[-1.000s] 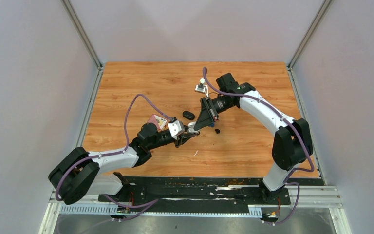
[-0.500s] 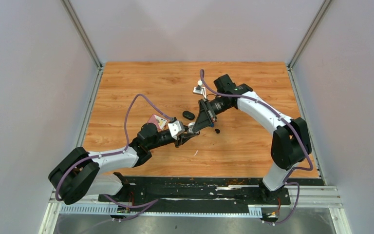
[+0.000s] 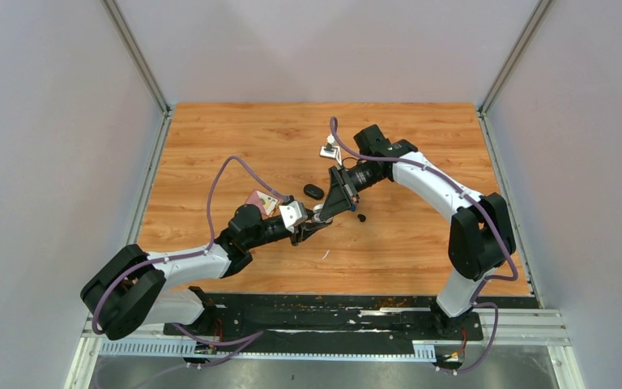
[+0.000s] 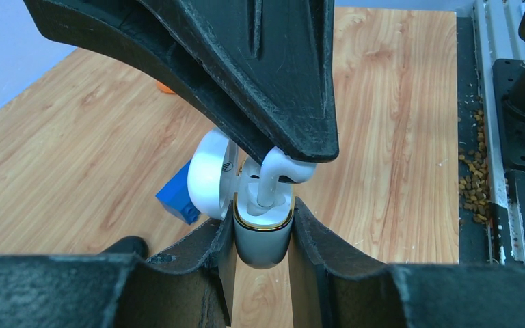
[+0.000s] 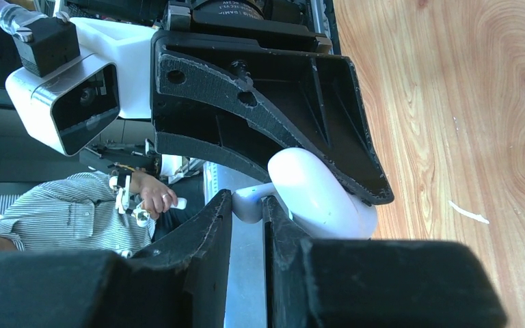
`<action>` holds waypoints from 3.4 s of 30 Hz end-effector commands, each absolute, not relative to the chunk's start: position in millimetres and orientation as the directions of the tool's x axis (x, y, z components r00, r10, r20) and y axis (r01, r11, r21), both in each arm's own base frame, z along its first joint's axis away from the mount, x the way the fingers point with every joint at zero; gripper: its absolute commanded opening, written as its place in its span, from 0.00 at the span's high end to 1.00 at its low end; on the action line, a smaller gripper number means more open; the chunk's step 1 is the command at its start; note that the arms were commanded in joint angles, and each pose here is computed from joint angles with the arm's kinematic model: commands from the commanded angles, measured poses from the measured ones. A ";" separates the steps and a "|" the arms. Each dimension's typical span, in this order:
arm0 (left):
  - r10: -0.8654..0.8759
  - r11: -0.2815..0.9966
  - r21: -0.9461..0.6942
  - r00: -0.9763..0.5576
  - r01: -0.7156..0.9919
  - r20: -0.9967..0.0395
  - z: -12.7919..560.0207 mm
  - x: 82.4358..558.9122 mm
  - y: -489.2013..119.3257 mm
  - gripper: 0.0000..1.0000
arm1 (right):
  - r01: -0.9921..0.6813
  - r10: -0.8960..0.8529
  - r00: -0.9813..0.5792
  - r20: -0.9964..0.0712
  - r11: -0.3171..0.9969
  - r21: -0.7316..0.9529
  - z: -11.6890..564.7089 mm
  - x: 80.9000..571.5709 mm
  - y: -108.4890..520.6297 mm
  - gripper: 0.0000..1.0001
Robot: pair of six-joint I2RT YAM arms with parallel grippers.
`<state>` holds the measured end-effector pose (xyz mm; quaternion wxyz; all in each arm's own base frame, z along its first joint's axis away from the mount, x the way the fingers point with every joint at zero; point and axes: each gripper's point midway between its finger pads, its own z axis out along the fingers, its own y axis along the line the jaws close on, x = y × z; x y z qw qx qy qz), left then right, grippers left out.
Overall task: Insert the wireless bluetooth earbuds into the charging case
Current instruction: Place the earbud in the charging case.
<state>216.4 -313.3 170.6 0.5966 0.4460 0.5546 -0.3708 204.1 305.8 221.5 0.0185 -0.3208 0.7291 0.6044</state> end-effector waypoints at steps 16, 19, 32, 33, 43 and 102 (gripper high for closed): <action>0.005 0.302 0.169 0.176 0.938 -0.984 190.6 210.5 -318.0 1.00 | -0.531 -0.455 -0.764 -0.458 0.039 0.847 226.9 205.1 314.1 0.90; 0.000 0.306 0.174 0.183 0.936 -0.983 192.6 210.1 -316.9 1.00 | -0.531 -0.456 -0.765 -0.456 0.045 0.846 225.3 206.1 314.2 0.90; -0.013 0.318 0.167 0.180 0.933 -0.984 195.1 210.9 -316.0 1.00 | -0.537 -0.457 -0.763 -0.457 0.054 0.842 224.0 204.8 312.9 0.90; -0.015 0.317 0.168 0.182 0.934 -0.983 195.8 210.7 -316.2 1.00 | -0.538 -0.456 -0.763 -0.458 0.055 0.841 223.9 205.4 312.5 0.90; -0.017 0.308 0.172 0.186 0.936 -0.982 196.5 209.0 -316.3 1.00 | -0.534 -0.459 -0.765 -0.452 0.060 0.843 221.4 208.4 314.3 0.90; -0.212 0.310 0.013 0.082 0.951 -0.974 221.5 204.2 -317.3 1.00 | -0.887 -0.376 -0.403 -0.834 -0.064 0.457 326.9 201.5 276.3 0.64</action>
